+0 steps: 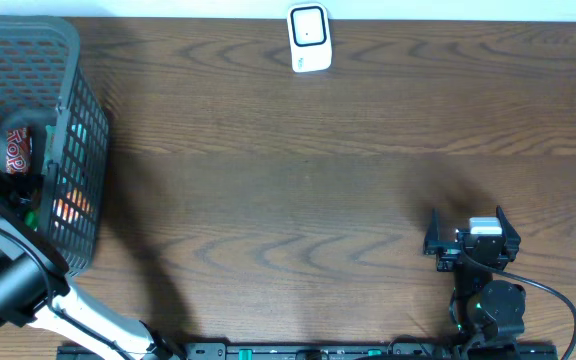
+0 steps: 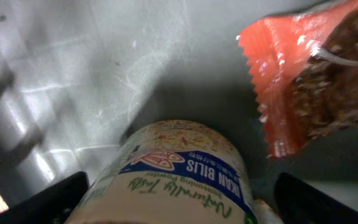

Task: Scan the item barcode
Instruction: 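Reach the left gripper into the basket and grasp the green-capped jar, then lift the jar out and carry it toward the white scanner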

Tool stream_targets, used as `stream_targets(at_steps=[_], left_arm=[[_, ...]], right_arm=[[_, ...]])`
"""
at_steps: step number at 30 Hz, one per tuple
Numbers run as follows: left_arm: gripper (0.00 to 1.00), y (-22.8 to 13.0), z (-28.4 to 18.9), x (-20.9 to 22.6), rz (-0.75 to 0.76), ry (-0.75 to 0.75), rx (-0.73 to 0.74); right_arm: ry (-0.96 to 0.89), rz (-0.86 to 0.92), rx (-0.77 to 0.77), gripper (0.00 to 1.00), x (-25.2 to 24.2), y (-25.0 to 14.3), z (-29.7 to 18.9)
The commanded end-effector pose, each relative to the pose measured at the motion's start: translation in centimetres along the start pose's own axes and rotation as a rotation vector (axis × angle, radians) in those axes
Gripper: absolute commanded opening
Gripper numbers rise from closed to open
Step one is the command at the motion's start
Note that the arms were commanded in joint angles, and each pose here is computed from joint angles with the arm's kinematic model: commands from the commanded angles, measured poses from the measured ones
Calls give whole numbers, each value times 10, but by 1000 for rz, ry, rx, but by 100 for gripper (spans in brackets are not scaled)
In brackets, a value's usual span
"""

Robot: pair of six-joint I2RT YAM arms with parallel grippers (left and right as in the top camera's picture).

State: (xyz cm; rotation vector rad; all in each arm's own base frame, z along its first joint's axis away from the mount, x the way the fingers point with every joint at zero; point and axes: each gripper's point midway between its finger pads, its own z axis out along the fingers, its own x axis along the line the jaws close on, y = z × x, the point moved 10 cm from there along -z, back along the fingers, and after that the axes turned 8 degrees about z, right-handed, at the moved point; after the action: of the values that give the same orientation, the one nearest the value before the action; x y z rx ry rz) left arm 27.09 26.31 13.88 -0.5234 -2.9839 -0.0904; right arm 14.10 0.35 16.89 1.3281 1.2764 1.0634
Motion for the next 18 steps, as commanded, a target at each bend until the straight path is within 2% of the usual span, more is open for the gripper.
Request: stream_targets(at_steps=[1,2,3,11,14,18], left_arm=[[80,-4,7,1,-1,8,32],[70,-4,7,1,13,8,32],[68,-4,7,2,20,10,32],[66,-5,-7,4,24,13,37],[66,-3,-30,7,18,-8,-4],[66,-2,-85,14,1,-73,-132]], right_arm=[[10,-11,-5,99,1,0,0],[10,-11,-5,99,1,-1,0],[10,-11,-5,99,1,-1,0],[10,-11,-5,99,1,-1,0],[10,-11,-5,99,1,0,0],[10,-11,-5,99,1,0,0]])
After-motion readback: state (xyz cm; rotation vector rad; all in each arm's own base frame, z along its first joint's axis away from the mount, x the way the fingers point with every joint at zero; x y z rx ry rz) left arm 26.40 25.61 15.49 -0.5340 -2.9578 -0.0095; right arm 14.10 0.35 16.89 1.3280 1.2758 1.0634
